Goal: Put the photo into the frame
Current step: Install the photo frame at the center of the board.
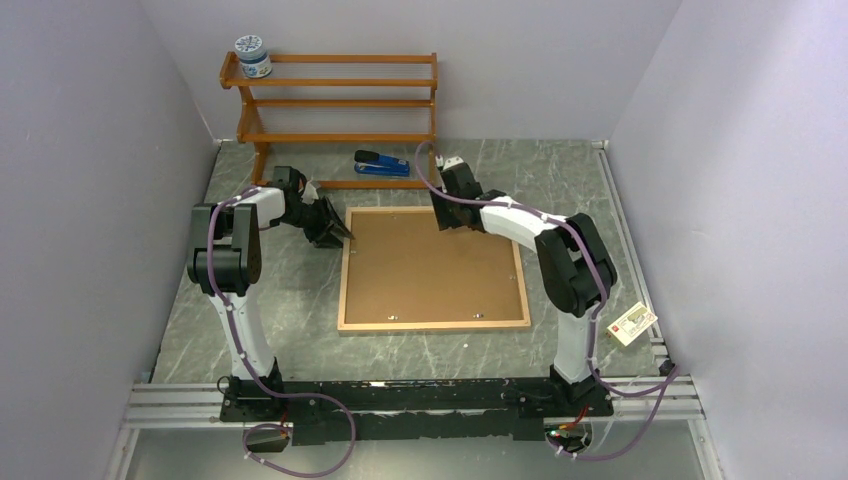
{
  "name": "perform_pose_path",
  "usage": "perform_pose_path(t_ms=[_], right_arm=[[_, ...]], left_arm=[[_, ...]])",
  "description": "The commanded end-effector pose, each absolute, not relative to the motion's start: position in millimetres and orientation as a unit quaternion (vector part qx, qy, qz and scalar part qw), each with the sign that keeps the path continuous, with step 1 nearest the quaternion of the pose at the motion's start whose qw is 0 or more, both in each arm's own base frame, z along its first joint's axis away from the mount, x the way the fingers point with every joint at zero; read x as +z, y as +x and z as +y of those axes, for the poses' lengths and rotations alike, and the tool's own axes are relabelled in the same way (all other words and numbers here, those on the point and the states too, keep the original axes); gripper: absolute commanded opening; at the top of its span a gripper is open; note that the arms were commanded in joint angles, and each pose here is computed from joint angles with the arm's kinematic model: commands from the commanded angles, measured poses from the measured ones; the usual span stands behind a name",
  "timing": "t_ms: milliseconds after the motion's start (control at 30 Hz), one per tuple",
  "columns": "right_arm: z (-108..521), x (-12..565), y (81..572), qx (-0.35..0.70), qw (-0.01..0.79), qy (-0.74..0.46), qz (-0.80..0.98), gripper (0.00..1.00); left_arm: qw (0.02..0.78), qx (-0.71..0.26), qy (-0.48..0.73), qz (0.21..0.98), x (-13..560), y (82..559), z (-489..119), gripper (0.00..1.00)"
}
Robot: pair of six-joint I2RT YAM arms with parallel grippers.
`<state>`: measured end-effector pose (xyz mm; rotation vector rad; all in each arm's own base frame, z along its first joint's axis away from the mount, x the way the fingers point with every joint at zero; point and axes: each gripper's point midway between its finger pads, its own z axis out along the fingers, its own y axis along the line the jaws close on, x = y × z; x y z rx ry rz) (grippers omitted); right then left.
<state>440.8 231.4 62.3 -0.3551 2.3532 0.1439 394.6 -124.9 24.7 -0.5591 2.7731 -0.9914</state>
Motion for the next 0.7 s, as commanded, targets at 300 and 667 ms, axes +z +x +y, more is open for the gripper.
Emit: perform_pose_path(t_ms=[300,667], right_arm=[[163,63,468,-0.11,0.376,-0.264,0.882,0.63],[170,35,484,-0.105,0.351,-0.329,0.87,0.63]], left_arm=[[0.027,-0.277,-0.203,0.939,-10,370,-113,0.48],[0.024,-0.278,-0.203,0.938,-12,370,-114,0.47]])
